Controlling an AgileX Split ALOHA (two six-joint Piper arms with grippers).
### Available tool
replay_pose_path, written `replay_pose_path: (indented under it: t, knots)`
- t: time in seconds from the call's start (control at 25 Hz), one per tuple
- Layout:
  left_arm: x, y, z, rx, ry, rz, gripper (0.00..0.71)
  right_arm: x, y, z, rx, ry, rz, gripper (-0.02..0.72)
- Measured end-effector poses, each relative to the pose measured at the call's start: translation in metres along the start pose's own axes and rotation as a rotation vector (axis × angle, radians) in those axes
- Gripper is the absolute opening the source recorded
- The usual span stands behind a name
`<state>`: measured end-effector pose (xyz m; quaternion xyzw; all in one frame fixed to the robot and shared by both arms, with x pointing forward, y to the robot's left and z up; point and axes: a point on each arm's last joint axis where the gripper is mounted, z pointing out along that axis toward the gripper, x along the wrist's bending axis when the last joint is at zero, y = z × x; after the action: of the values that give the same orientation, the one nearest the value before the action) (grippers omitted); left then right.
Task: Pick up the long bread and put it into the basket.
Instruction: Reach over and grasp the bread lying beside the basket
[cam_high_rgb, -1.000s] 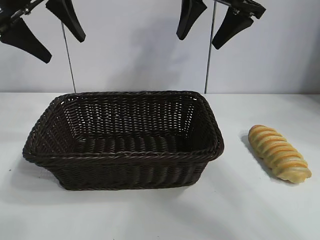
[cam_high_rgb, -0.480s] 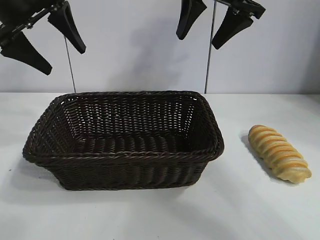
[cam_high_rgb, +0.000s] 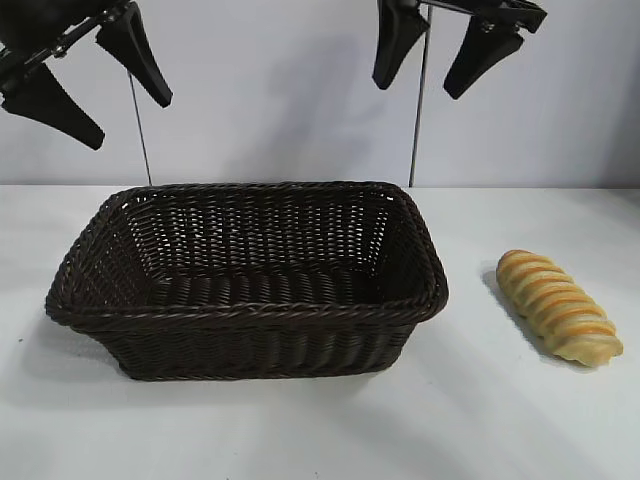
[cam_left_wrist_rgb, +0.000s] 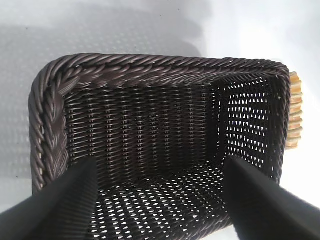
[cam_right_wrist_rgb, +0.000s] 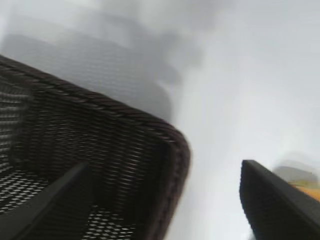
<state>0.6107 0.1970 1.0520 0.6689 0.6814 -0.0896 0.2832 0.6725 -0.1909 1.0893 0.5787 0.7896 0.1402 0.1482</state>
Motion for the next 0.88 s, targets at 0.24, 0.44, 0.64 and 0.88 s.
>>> replay_pose_path:
  t: [0.24,0.44,0.64,0.88]
  knots:
    - [0.000,0.000,0.000,-0.001,0.000,0.000,0.514,-0.034,-0.004,0.001,0.006,-0.039,0.080,0.580]
    - [0.000,0.000,0.000,-0.001,0.000,-0.001,0.514,-0.049,-0.006,0.001,0.009,-0.055,0.110,0.580]
    - [0.000,0.000,0.000,-0.001,0.000,-0.001,0.514,-0.049,-0.006,0.001,0.008,-0.049,0.114,0.580]
    - [0.000,0.000,0.000,-0.001,0.000,-0.001,0.514,-0.048,-0.010,0.007,0.032,-0.045,0.113,0.580]
